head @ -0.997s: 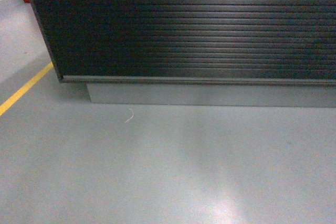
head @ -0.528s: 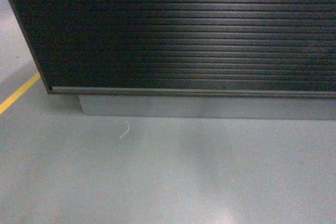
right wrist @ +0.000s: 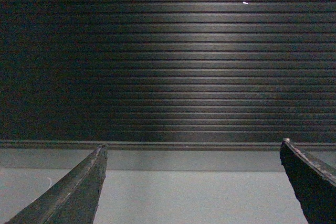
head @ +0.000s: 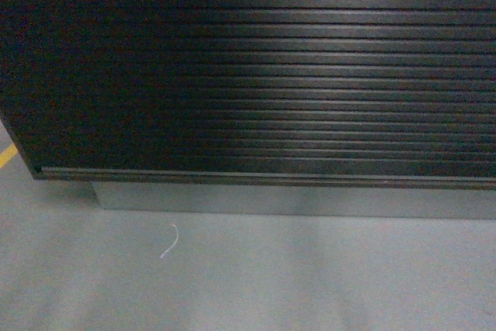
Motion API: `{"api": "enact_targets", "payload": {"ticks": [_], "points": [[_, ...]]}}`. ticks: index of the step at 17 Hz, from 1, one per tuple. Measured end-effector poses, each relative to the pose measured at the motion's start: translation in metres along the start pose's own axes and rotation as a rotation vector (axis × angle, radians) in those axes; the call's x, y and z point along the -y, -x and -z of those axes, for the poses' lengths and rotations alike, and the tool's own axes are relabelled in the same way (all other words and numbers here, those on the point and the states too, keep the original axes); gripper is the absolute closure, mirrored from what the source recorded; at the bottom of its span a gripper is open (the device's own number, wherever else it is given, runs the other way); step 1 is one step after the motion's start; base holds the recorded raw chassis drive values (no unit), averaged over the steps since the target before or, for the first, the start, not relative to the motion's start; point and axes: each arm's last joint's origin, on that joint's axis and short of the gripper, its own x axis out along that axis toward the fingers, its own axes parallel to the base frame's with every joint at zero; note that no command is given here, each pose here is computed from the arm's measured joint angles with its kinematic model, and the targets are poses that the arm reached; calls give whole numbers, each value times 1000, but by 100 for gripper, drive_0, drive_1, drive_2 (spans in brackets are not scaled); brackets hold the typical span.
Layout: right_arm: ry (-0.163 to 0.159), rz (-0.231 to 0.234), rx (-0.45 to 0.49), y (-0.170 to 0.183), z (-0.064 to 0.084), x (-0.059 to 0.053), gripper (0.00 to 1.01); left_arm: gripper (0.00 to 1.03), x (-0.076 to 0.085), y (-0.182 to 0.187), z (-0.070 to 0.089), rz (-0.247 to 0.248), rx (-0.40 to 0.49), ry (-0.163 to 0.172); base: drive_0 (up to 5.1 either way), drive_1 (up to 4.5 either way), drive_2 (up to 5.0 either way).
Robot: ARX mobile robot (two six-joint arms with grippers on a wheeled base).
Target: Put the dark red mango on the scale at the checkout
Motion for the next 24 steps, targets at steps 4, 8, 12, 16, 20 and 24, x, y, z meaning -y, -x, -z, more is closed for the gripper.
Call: {"api": "enact_targets", "payload": {"ticks": [4, 8, 12, 16, 20, 24], "points": [[0, 0, -7, 0, 1, 0, 3, 5, 0, 0, 0, 2, -4, 0, -5, 412, -421], [0, 1, -5, 0, 1, 0, 3, 5, 0, 0, 0, -1, -3, 0, -6, 388, -400], [0, 0, -6, 0, 1, 0, 3, 5, 0, 0, 0, 1, -1, 0, -6, 297, -310], [0, 0, -5, 0, 1, 0, 3, 5, 0, 0, 0, 2, -3, 0, 0, 0, 0], [0, 0, -5, 0, 1, 0, 3, 5, 0, 0, 0, 2, -3, 0, 0, 0, 0], [0, 0, -5, 0, 1, 0, 3, 5, 0, 0, 0, 2, -3, 0, 0, 0, 0]]}}
